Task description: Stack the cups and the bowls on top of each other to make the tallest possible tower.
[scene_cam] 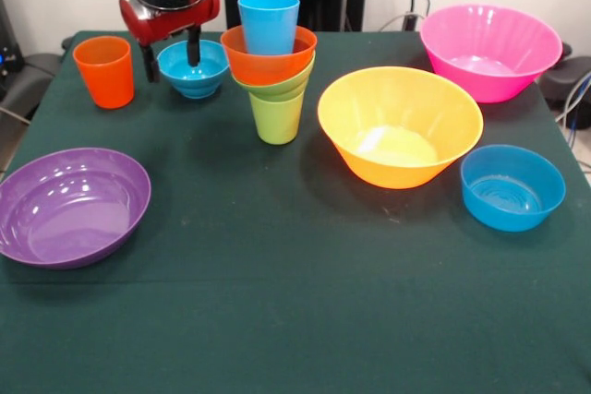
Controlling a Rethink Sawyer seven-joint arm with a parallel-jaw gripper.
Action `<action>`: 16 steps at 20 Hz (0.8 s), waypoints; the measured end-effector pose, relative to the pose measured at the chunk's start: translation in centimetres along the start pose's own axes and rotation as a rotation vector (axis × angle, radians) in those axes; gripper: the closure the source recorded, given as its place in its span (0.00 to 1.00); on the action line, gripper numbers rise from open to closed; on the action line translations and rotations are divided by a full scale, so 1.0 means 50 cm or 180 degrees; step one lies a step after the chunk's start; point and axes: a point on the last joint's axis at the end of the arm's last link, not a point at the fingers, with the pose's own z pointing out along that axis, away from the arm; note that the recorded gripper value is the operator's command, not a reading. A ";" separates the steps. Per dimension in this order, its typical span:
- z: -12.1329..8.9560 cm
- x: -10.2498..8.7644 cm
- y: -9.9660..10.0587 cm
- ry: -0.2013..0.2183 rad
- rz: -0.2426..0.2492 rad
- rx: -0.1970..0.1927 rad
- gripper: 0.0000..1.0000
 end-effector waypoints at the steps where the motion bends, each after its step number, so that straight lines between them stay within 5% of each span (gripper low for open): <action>1: 0.000 0.002 0.002 0.0091 0.0000 -0.0038 0.00; 5: -0.005 0.005 0.006 0.0253 -0.0004 -0.0093 0.00; 16: -0.003 0.023 -0.007 0.0286 0.0055 -0.0121 0.00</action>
